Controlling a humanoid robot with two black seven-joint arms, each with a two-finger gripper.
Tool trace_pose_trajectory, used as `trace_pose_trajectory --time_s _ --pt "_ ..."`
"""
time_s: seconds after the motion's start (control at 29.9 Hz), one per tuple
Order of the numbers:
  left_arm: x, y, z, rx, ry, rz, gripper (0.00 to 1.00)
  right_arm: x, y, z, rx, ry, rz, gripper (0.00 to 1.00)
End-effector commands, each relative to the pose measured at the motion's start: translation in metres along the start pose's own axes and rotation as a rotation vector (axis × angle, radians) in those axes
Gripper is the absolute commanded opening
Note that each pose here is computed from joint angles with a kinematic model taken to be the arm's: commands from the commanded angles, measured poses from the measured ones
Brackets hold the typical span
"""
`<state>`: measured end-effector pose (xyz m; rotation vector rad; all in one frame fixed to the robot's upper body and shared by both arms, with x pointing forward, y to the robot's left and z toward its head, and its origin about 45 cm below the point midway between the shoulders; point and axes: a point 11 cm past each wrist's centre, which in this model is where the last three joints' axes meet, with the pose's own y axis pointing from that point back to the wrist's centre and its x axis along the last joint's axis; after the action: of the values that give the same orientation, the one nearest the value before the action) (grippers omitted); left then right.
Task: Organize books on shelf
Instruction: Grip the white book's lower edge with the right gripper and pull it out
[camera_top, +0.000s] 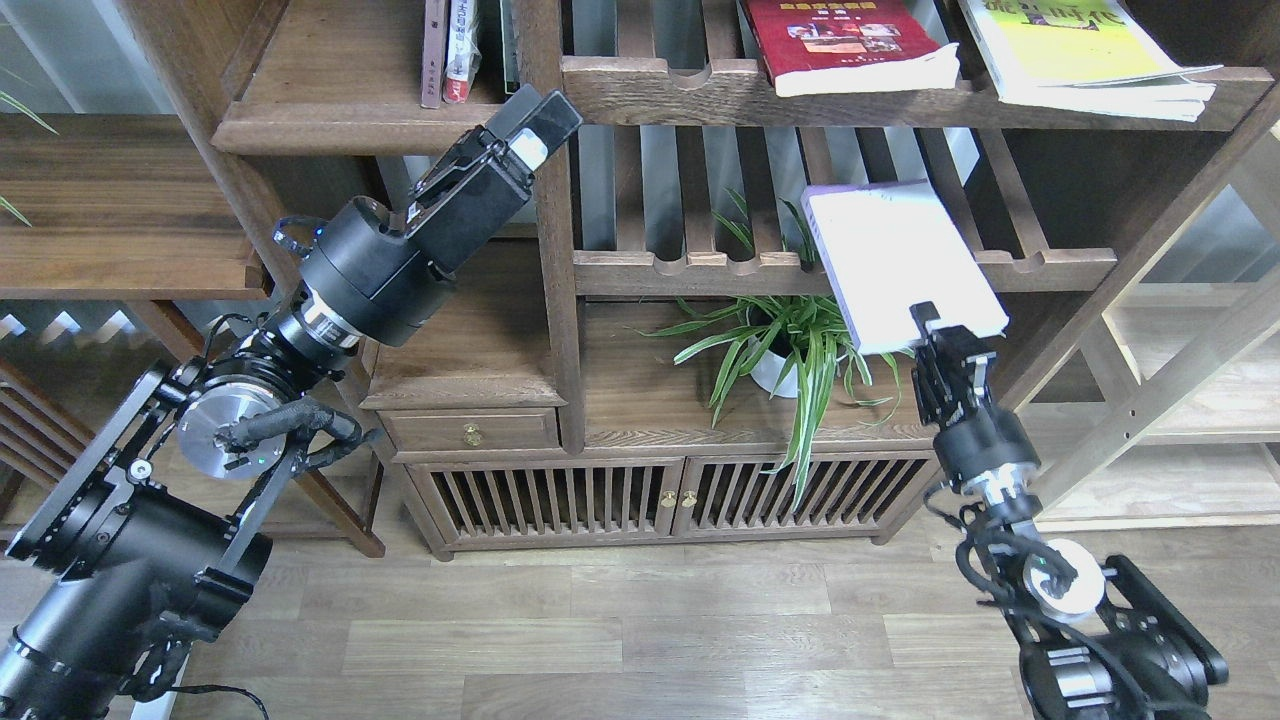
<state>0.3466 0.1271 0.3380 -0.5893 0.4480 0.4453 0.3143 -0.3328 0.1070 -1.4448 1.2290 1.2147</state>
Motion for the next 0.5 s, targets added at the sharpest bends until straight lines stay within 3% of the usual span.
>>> trace_pose_trajectory --time_s 0.0,0.27,0.47 --pt "0.001 0.002 0.001 0.002 -0.004 0.005 0.99 0.003 0.016 -0.006 -0.004 0.018 0.018 0.03" --pt "0.007 0.006 -0.003 0.011 0.003 0.025 0.99 0.004 0.055 -0.019 -0.008 0.05 0.047 0.03" --pt "0.01 0.02 -0.03 0.05 0.063 0.058 0.99 -0.001 0.075 -0.015 0.004 0.026 0.04 0.03"
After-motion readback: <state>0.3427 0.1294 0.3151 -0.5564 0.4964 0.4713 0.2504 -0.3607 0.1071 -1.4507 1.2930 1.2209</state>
